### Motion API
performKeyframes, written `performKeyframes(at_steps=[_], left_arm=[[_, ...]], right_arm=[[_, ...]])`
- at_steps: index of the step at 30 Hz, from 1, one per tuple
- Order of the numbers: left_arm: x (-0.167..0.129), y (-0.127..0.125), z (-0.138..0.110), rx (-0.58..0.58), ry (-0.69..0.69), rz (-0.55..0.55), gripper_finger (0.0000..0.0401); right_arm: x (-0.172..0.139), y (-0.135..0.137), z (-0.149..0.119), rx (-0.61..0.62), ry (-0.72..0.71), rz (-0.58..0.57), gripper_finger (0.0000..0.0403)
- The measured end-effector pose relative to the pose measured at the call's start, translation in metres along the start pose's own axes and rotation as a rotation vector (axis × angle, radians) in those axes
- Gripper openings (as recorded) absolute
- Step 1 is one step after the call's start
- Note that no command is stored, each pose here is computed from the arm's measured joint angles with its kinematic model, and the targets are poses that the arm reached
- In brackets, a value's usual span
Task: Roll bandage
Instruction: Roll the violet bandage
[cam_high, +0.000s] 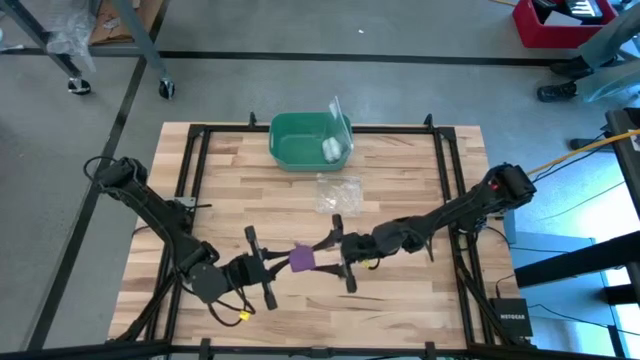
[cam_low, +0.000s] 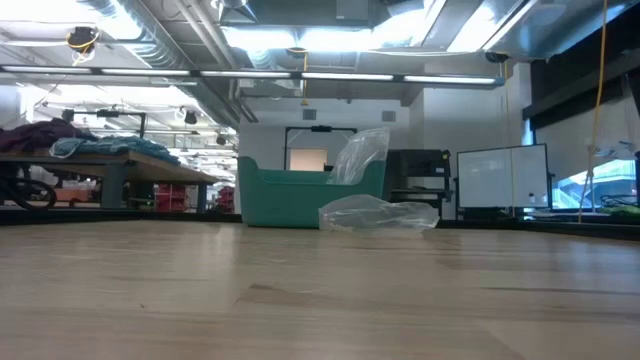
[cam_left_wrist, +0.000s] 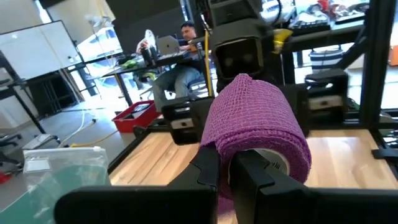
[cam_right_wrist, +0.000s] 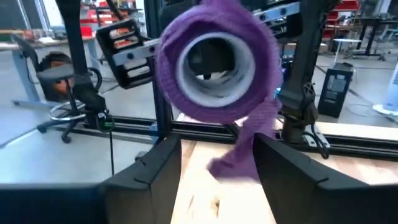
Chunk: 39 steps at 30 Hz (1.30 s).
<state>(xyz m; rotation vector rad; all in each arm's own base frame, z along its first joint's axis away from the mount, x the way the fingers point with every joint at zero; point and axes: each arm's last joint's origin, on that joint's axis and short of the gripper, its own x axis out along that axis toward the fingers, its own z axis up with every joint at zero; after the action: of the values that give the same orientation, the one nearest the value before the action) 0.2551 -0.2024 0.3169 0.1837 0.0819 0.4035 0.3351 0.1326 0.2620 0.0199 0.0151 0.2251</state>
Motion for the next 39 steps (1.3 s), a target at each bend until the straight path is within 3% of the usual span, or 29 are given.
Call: performKeyframes(at_steps=[10,18,24,29,34,39], left_arm=[[0.002,0.000,0.000,0.059,-0.005,-0.041,0.0008],[0.001,-0.001,0.001,0.043,-0.009,-0.058,0.0008],[0.001,-0.001,0.007,-0.003,-0.051,-0.099,0.0008],[0.002,0.001,0.016,-0.022,-0.104,-0.084,0.0008],[0.005,0.007,0.026,-0.031,-0.165,-0.045,0.0008],[0.006,0.012,0.029,0.039,-0.159,0.043,0.0008]], right_arm=[[0.004,-0.015,-0.004,-0.063,0.035,-0.093,0.0180],[0.005,-0.017,-0.007,-0.082,0.070,-0.079,0.0103],[0.005,-0.017,-0.007,-0.100,0.070,-0.078,0.0015],[0.007,-0.016,-0.009,-0.099,0.049,-0.068,0.0028],[0.009,-0.014,-0.013,-0.067,0.067,-0.041,0.0010],[0.007,0.001,-0.014,-0.069,0.072,-0.035,0.0021]])
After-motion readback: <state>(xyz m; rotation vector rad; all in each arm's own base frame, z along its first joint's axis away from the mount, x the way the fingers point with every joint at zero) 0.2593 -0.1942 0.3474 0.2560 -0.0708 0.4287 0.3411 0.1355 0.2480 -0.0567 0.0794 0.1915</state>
